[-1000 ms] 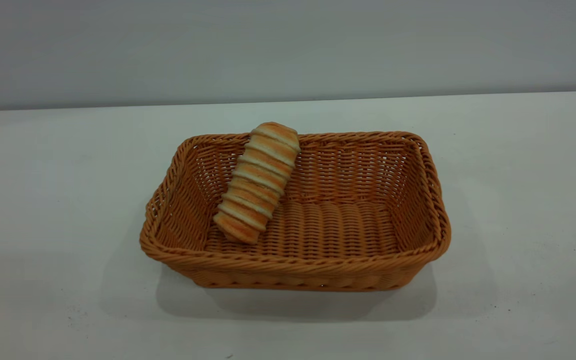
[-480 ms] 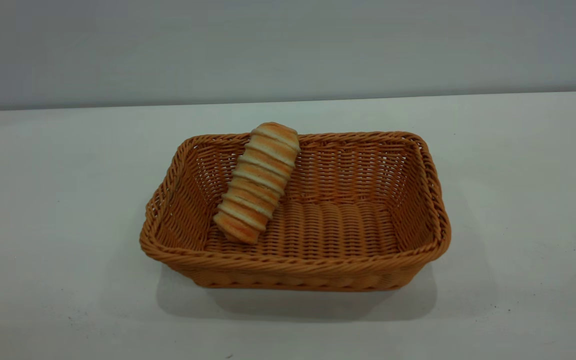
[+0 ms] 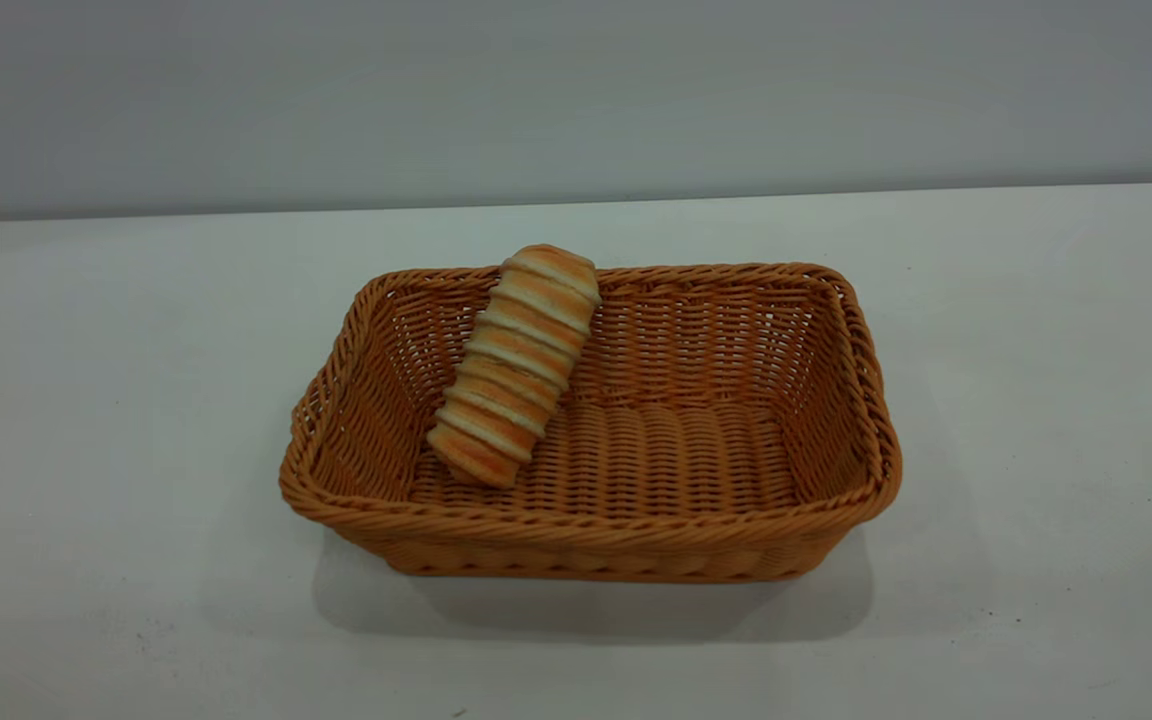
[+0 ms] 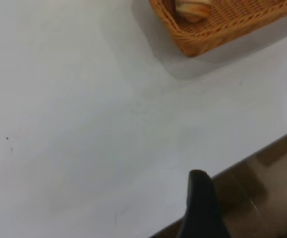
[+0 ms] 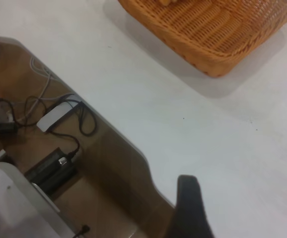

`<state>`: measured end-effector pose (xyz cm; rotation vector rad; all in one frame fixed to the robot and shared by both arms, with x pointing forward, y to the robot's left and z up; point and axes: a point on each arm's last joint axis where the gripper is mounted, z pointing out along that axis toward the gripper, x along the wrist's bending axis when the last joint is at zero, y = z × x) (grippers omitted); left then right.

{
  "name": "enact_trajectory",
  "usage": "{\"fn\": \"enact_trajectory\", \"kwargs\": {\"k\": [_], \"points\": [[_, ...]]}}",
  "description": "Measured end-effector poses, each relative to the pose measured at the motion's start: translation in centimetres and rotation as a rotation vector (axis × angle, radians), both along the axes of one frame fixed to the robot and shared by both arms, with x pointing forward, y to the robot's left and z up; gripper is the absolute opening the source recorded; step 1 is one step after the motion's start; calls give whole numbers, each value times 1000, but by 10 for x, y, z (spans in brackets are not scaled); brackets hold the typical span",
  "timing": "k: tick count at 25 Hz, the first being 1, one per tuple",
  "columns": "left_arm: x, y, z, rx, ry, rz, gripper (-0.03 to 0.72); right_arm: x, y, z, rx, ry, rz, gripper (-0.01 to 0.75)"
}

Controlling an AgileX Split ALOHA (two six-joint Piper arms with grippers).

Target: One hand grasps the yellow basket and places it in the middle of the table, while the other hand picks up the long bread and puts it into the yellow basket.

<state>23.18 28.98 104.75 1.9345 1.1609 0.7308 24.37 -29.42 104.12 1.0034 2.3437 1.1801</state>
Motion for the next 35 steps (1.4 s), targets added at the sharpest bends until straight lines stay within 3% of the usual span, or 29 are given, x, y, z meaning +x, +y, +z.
{"fn": "enact_trajectory", "kwargs": {"k": [19,22,27,35], "points": [[1,0,-3,-9,9,15,577,0,0,0,0,0,-17,569],[1,0,-3,-9,9,15,577,1,-1,0,0,1,-106,569],[1,0,-3,-9,9,32,577,2,-2,0,0,1,-366,569],[-1,0,-3,-13,-19,181,577,2,-4,0,1,1,-679,569]]}}
